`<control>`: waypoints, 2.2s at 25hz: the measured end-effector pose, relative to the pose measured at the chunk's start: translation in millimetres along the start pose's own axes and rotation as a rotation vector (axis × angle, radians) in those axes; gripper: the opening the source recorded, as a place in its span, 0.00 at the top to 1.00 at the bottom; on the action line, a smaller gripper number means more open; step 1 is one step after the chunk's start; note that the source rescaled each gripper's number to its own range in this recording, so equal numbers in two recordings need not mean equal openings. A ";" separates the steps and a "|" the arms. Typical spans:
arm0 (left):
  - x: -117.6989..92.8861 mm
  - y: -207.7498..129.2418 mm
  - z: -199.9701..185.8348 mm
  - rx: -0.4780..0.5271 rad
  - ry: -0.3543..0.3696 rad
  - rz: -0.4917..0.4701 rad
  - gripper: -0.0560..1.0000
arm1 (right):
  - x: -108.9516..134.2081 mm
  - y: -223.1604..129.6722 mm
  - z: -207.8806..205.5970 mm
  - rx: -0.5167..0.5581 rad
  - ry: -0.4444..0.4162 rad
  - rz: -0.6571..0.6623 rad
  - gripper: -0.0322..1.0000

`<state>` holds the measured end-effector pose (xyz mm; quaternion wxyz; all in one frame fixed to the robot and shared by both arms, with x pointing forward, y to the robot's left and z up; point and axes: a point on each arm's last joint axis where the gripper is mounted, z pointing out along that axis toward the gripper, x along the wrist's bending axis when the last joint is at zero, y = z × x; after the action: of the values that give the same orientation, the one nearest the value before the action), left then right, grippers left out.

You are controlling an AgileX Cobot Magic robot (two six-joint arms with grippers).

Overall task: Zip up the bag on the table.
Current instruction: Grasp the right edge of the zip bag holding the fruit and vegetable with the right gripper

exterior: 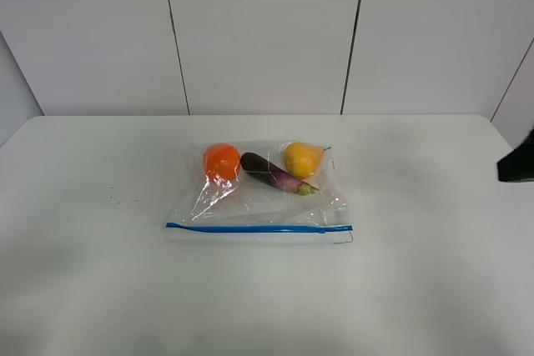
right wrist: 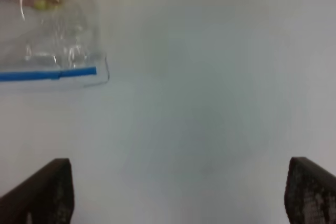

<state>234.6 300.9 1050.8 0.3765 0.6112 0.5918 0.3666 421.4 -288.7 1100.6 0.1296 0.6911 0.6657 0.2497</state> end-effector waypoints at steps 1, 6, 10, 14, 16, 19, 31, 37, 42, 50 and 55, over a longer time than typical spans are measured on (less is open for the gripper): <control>0.0 0.0 0.0 0.000 0.000 0.000 0.03 | -1.1 8.2 15.7 0.041 0.011 -0.005 0.11; 0.0 0.0 0.0 0.000 0.000 0.000 0.03 | -3.6 31.5 91.3 0.171 0.109 -0.005 0.11; 0.0 0.0 0.0 0.000 0.000 0.000 0.03 | -2.7 35.1 148.0 0.240 0.226 0.041 0.11; 0.0 0.0 0.0 0.000 0.000 0.000 0.03 | -3.7 33.8 192.6 0.250 0.309 0.046 0.11; 0.0 0.0 0.0 0.000 0.000 0.000 0.03 | -3.3 32.3 210.2 0.248 0.354 0.049 0.11; 0.0 0.0 0.0 0.000 0.000 0.000 0.03 | -2.6 26.8 234.5 0.253 0.422 0.056 0.11; 0.0 0.0 0.0 0.000 0.000 0.000 0.03 | 4.7 33.3 283.1 0.250 0.647 0.065 0.11; 0.0 0.0 0.0 0.000 0.000 0.000 0.03 | 4.4 29.7 300.3 0.296 0.693 0.090 0.15; 0.0 0.0 0.0 0.000 0.000 0.000 0.03 | 5.0 22.4 308.0 0.334 0.730 0.122 0.18; 0.0 0.0 0.0 0.000 0.000 0.000 0.03 | 4.2 16.0 316.1 0.353 0.746 0.135 0.33; 0.0 0.0 0.0 0.000 0.000 0.000 0.03 | 4.0 16.2 316.3 0.351 0.743 0.134 0.45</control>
<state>234.6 300.9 1050.8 0.3765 0.6112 0.5918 0.3666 599.0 -237.6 843.4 -0.2558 0.6072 0.6533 0.3730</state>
